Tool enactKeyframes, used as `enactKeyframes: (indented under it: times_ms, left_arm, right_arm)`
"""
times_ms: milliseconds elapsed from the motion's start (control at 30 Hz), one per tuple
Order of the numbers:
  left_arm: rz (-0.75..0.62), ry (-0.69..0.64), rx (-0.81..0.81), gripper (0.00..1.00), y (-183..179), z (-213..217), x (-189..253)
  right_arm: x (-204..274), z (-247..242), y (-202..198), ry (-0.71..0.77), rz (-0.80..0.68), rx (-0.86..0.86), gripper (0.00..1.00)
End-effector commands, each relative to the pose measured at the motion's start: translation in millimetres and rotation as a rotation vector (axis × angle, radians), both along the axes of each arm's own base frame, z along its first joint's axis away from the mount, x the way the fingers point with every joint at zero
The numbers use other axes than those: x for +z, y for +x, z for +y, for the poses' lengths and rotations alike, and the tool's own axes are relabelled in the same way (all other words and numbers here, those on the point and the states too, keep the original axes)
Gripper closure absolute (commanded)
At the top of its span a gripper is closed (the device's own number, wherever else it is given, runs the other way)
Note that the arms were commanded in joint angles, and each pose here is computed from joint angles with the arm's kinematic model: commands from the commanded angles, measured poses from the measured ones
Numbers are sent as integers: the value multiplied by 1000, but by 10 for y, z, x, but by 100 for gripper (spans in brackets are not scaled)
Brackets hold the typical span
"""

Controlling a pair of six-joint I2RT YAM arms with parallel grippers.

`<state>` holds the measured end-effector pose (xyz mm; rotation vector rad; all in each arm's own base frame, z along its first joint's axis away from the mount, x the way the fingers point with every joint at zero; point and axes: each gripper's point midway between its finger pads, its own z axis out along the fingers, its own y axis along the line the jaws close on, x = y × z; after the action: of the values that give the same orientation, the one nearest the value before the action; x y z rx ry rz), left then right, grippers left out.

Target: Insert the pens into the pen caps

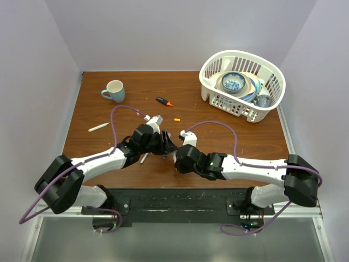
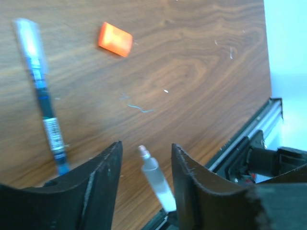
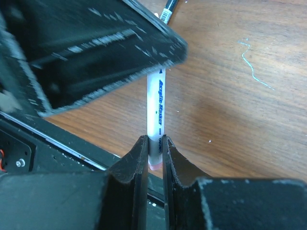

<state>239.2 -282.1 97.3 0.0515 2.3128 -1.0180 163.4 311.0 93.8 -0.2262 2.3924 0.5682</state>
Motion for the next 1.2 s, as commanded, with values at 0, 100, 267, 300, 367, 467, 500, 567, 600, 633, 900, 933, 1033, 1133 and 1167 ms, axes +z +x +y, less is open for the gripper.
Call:
enactKeyframes:
  times_ms: [0, 100, 267, 300, 367, 467, 500, 567, 600, 633, 900, 933, 1033, 1133, 1167]
  left_arm:
    - [-5, -87, -69, 57, -89, -228, 75]
    - [5, -117, -97, 76, -165, -288, 97]
    - [-2, -178, -145, 100, -259, -336, 270]
    - [-12, -188, -158, 100, -278, -352, 320]
    - [-50, -213, -184, 100, -309, -352, 459]
    - [-95, -251, -210, 100, -360, -346, 645]
    - [-105, -264, -213, 100, -376, -340, 709]
    - [-111, -281, -218, 100, -393, -337, 778]
    - [-121, -294, -223, 100, -411, -339, 834]
    - [-125, -313, -231, 100, -429, -347, 888]
    - [-185, -381, -237, 100, -428, -368, 1123]
    - [-203, -388, -231, 100, -406, -364, 1166]
    - [-220, -367, -201, 99, -346, -339, 1186]
    - [-223, -267, -130, 54, -208, -252, 1138]
    - [-219, -233, -98, 44, -155, -209, 1114]
  right_arm:
    - [334, 117, 153, 80, -73, -57, 100]
    - [369, 119, 172, 87, -82, -70, 100]
    - [415, 128, 136, 98, -80, -47, 83]
    - [402, 108, 114, 95, -76, -41, 77]
    - [408, 27, 56, 126, -71, -36, 63]
    - [419, -10, -58, 223, -62, -8, 53]
    - [453, -1, -65, 256, -71, 0, 53]
    - [507, 14, -88, 306, -89, 21, 56]
    - [528, 28, -99, 318, -91, 31, 59]
    - [530, 36, -107, 326, -93, 38, 60]
    - [701, 136, -167, 439, -91, 67, 76]
    - [701, 134, -171, 444, -89, 67, 82]
    - [696, 54, -125, 422, -90, 18, 100]
    - [668, -82, -58, 348, -93, -47, 100]
    - [672, -121, -41, 336, -92, -66, 100]
